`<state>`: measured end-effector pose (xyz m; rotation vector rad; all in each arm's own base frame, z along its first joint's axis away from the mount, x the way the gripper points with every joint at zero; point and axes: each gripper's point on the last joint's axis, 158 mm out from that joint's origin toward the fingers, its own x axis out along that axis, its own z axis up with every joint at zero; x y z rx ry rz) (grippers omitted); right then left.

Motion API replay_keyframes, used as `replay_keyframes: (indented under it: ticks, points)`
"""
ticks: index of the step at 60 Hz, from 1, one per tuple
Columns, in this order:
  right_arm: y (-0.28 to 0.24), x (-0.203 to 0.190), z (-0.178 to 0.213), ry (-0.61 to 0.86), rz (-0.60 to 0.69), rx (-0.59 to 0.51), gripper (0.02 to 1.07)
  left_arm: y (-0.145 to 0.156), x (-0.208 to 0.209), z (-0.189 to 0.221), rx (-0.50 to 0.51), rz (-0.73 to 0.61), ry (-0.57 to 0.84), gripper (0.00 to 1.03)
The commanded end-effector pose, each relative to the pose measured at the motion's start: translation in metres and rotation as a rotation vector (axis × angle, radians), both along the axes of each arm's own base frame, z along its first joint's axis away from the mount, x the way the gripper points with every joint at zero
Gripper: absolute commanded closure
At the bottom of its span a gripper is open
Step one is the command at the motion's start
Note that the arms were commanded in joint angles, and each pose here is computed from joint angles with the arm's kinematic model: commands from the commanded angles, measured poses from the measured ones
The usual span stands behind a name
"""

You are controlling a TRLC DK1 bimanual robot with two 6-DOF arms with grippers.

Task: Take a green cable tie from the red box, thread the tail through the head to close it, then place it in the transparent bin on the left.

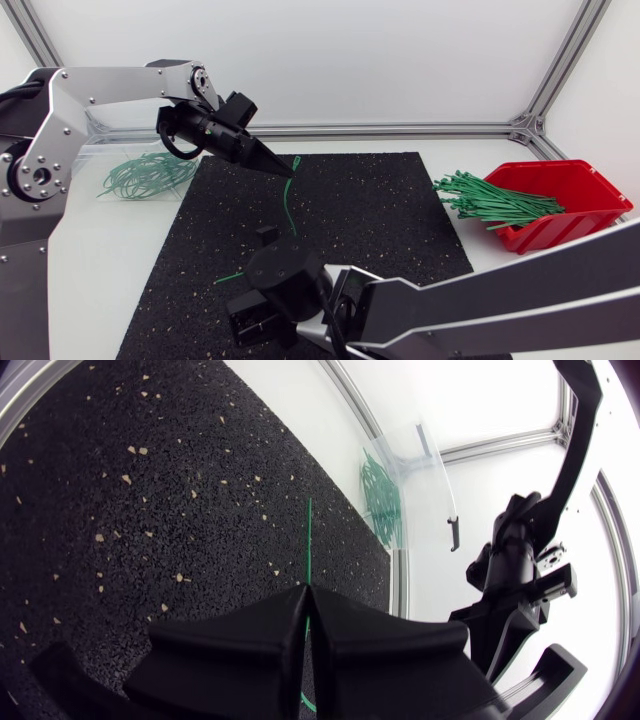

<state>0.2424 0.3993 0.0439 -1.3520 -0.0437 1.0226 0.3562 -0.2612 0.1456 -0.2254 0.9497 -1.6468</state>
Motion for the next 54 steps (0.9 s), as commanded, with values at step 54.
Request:
replay_keyframes:
  ticks: [54]
  points:
    - [-0.049,0.028,0.052,0.625,-0.435,0.346,1.01,0.004,-0.041,0.010,-0.068,-0.011,-0.168,1.00]
